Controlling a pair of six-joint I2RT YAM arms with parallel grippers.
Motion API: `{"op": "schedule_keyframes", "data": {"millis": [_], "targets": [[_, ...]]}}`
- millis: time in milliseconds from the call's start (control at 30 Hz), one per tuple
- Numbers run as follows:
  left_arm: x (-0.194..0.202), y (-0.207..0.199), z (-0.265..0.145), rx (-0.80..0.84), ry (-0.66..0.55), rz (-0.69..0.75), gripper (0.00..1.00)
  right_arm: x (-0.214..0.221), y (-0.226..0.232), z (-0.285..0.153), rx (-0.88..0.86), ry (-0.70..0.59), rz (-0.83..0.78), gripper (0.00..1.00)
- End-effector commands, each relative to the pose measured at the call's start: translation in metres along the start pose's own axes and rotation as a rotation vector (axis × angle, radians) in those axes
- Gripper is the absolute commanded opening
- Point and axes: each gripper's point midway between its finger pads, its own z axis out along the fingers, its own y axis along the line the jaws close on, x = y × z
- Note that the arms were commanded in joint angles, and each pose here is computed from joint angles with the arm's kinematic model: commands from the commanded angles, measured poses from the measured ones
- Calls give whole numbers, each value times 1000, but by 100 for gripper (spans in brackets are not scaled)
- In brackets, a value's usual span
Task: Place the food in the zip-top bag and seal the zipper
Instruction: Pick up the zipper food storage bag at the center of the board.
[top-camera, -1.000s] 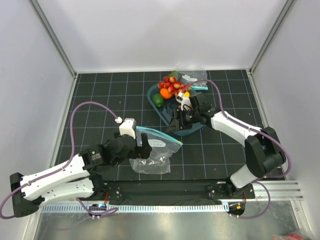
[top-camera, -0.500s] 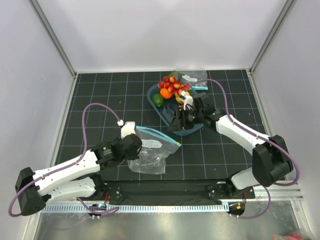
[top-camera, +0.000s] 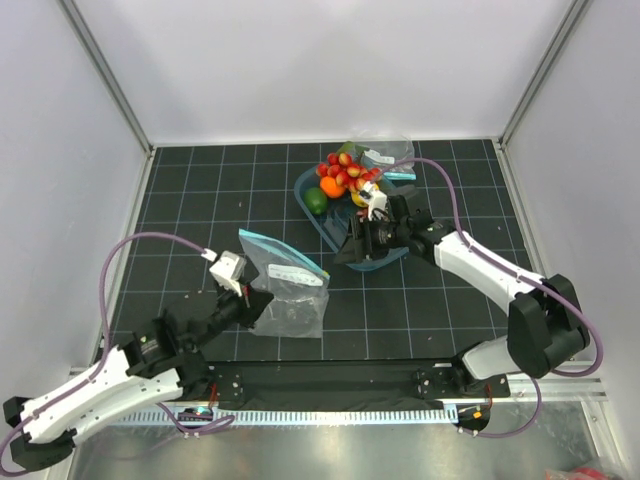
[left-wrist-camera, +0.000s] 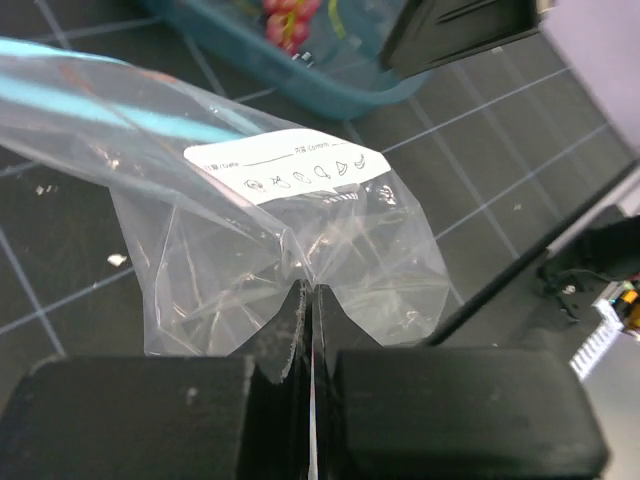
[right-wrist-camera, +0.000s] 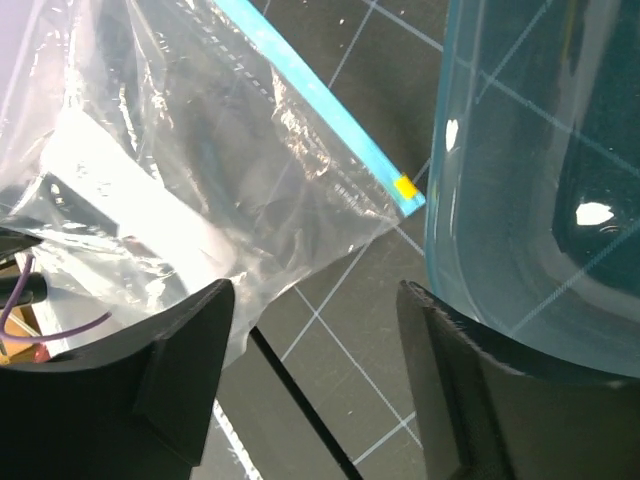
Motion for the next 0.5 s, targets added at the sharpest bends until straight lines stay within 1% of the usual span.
{"op": "schedule_keyframes", "data": {"millis": [0,67,133,233,300,333,367,400,467], "targets": [[-29,-23,-13,159,-144,67,0,-9,21,-13,-69,-48,-66,75],[-42,-30,-27,213,-195,82,0,-12,28,-18,-88,-67,-94,77],[-52,-40,-37,265,-219,86,0,-15,33,-22,-102,-83,-113,79],[-56,-50,-42,302,-191,101,0,-17,35,-25,-105,-100,-131,80],[-60,-65,-42,359,-162,125,0,-20,35,-27,-91,-123,-137,81],[-57,-75,-44,414,-137,138,0,-24,34,-29,-72,-143,-141,82],[-63,-82,-46,438,-143,152,0,-27,32,-32,-49,-165,-140,85],[-62,-87,-39,449,-119,164,0,-35,30,-41,-10,-213,-154,87],[-67,-95,-38,474,-118,179,0,-45,23,-53,45,-273,-148,90]]}}
